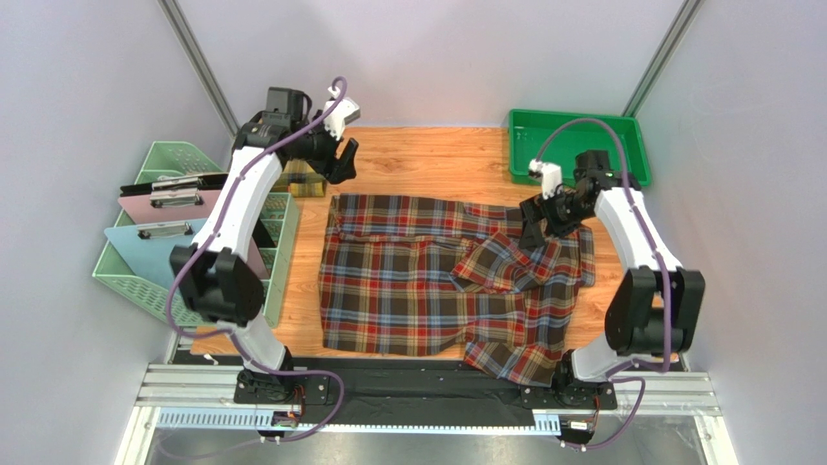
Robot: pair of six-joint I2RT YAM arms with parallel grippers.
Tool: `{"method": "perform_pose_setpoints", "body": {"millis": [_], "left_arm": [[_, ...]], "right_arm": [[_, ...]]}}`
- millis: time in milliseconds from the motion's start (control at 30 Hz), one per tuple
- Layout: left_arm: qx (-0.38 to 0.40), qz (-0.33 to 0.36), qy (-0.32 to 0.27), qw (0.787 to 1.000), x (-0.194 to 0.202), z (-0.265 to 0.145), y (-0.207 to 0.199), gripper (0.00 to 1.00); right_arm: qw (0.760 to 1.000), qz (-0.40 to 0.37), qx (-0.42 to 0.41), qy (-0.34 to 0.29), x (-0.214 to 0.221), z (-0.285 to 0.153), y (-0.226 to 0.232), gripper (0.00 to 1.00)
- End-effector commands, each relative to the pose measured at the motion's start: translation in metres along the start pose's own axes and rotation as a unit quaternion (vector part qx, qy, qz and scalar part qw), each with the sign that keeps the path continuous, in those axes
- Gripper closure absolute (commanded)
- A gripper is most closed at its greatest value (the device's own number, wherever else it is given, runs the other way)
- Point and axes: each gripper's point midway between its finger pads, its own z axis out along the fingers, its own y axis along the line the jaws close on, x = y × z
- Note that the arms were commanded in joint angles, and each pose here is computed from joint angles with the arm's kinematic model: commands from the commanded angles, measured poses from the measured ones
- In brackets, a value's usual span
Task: Fold and stack the long sleeve shirts
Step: Fold the shirt
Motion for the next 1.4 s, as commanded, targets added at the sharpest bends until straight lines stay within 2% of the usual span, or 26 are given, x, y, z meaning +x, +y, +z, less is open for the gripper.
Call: {"method": "perform_pose_setpoints", "body": {"millis": [0,33,67,133,167,200,267,300,367,433,467,533,567,600,633,667,700,767,800,867,967,1067,1133,1367], "left_arm": [[-0.045,-0.002,-0.147,0.988,-0.057,-0.044,-0.010,0.17],[-0.063,0.009,-0.185,0.981,-0.074,-0.055,-0.007,0.05],[-0.064,-0.005,-0.194,0.979,-0.072,-0.057,-0.011,0.01],[-0.069,0.003,-0.224,0.972,-0.085,-0.076,-0.020,0.01],[-0.067,-0.007,-0.226,0.972,-0.084,-0.079,-0.022,0.01],[-0.068,-0.007,-0.230,0.971,-0.086,-0.083,-0.024,0.01],[-0.037,0.026,-0.214,0.976,-0.080,-0.085,-0.038,0.01],[-0.006,0.040,-0.214,0.976,-0.078,-0.086,-0.051,0.01],[0.018,0.041,-0.195,0.980,-0.061,-0.079,-0.065,0.01],[-0.001,0.044,-0.198,0.979,-0.057,-0.082,-0.072,0.01],[0.009,0.054,-0.180,0.982,-0.044,-0.066,-0.090,0.01],[-0.020,0.094,-0.188,0.977,-0.044,-0.068,-0.103,0.01],[-0.004,0.110,-0.179,0.978,-0.033,-0.051,-0.129,0.01],[-0.050,0.113,-0.182,0.976,-0.034,-0.053,-0.127,0.01],[-0.060,0.120,-0.198,0.971,-0.042,-0.050,-0.134,0.01],[-0.037,0.128,-0.197,0.971,-0.039,-0.040,-0.161,0.01],[-0.047,0.126,-0.192,0.972,-0.039,-0.035,-0.166,0.01],[-0.025,0.132,-0.198,0.971,-0.046,-0.025,-0.196,0.01],[-0.028,0.128,-0.190,0.973,-0.045,-0.017,-0.200,0.01],[-0.003,0.113,-0.193,0.975,-0.049,-0.012,-0.224,0.01],[0.020,0.113,-0.180,0.977,-0.044,0.000,-0.252,0.01],[0.002,0.127,-0.188,0.974,-0.042,0.011,-0.263,0.01],[-0.008,0.132,-0.218,0.967,-0.054,0.012,-0.265,0.01],[0.032,0.119,-0.243,0.962,-0.062,0.032,-0.292,0.01]], "right_arm": [[0.998,0.006,-0.043,0.035,0.020,0.044,0.005,0.08],[0.998,-0.001,-0.050,0.047,0.022,0.053,0.010,0.08],[0.998,-0.005,-0.050,0.047,0.022,0.058,0.009,0.09],[0.996,-0.003,-0.066,0.052,0.024,0.066,0.014,0.19],[0.995,0.000,-0.077,0.056,0.026,0.067,0.019,0.27],[0.994,0.002,-0.095,0.051,0.024,0.066,0.026,0.44],[0.993,0.005,-0.109,0.044,0.021,0.056,0.036,0.59],[0.992,0.005,-0.121,0.033,0.017,0.051,0.044,0.79],[0.990,0.018,-0.142,0.011,0.012,0.033,0.063,1.00],[0.979,0.040,-0.198,-0.026,-0.001,0.017,0.091,1.00],[0.974,0.071,-0.211,-0.049,-0.008,0.005,0.105,1.00],[0.954,0.119,-0.262,-0.088,-0.024,-0.011,0.128,1.00],[0.937,0.190,-0.277,-0.100,-0.032,-0.008,0.132,1.00],[0.928,0.199,-0.286,-0.128,-0.042,-0.019,0.139,1.00],[0.920,0.220,-0.289,-0.144,-0.048,-0.018,0.139,1.00],[0.912,0.223,-0.290,-0.183,-0.060,-0.015,0.135,1.00],[0.891,0.293,-0.292,-0.188,-0.069,-0.019,0.137,1.00],[0.871,0.323,-0.298,-0.220,-0.085,-0.022,0.137,1.00],[0.849,0.379,-0.294,-0.220,-0.089,-0.019,0.133,1.00],[0.834,0.396,-0.298,-0.242,-0.101,-0.022,0.138,1.00],[0.798,0.460,-0.295,-0.254,-0.109,-0.023,0.133,1.00],[0.782,0.489,-0.301,-0.244,-0.108,-0.025,0.134,1.00],[0.776,0.497,-0.308,-0.237,-0.106,-0.024,0.136,1.00],[0.778,0.495,-0.316,-0.223,-0.095,-0.027,0.145,1.00]]}}
